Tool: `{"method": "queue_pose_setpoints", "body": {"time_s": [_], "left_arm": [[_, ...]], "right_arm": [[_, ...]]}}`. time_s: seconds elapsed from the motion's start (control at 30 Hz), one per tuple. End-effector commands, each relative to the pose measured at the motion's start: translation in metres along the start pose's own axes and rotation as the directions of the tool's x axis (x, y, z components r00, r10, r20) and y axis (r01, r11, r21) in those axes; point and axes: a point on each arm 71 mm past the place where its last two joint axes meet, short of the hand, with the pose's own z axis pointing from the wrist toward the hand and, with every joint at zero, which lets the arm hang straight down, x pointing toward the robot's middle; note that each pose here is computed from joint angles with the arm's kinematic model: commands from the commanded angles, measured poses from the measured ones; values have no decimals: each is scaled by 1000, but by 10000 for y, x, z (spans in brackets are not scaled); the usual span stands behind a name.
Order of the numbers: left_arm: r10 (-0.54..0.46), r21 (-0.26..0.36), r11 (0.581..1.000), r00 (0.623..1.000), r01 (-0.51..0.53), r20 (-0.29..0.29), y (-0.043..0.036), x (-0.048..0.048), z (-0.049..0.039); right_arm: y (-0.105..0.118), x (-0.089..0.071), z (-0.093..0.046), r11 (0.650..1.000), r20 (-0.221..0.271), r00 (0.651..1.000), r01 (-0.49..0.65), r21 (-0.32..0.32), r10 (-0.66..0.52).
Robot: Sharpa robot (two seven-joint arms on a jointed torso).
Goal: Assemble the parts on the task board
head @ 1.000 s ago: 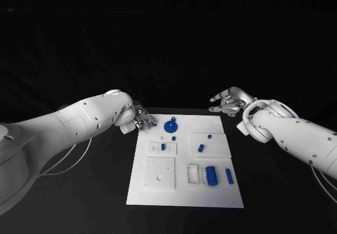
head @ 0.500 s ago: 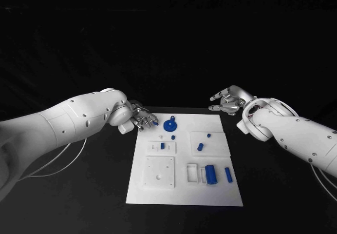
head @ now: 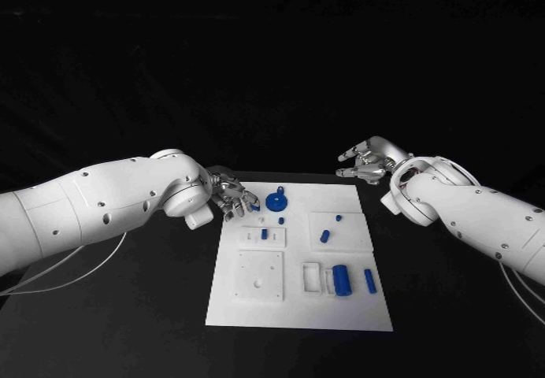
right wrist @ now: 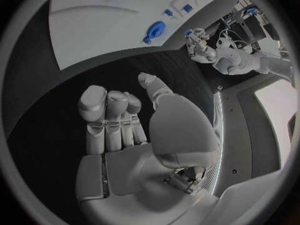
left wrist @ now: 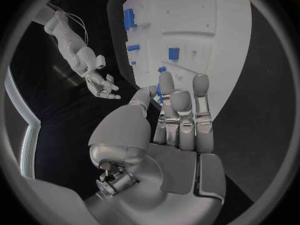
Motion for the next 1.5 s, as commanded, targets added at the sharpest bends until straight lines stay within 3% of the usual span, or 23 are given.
{"method": "queue_pose_setpoints", "body": {"time_s": [0.03, 0.27, 0.5, 1.03, 1.5], "left_arm": [[60, 11, 998, 997, -60, 55, 1, 8, -50], [114, 24, 993, 992, -115, 62, 50, 168, -140], [155, -2, 988, 986, -155, 64, 96, 276, -161], [180, -94, 980, 980, -172, 84, 268, 392, -98], [150, -109, 984, 983, -138, 109, 299, 458, -49]], "right_arm": [[-15, 8, -5, 1000, -3, 1000, 7, 3, -7], [-37, 8, -15, 1000, 1, 1000, 8, 11, -8], [-45, 17, -19, 1000, 3, 1000, 9, 14, -9], [-55, 17, -25, 1000, 5, 1000, 10, 17, -10], [-54, 21, -27, 1000, 3, 1000, 10, 16, -10]]}}
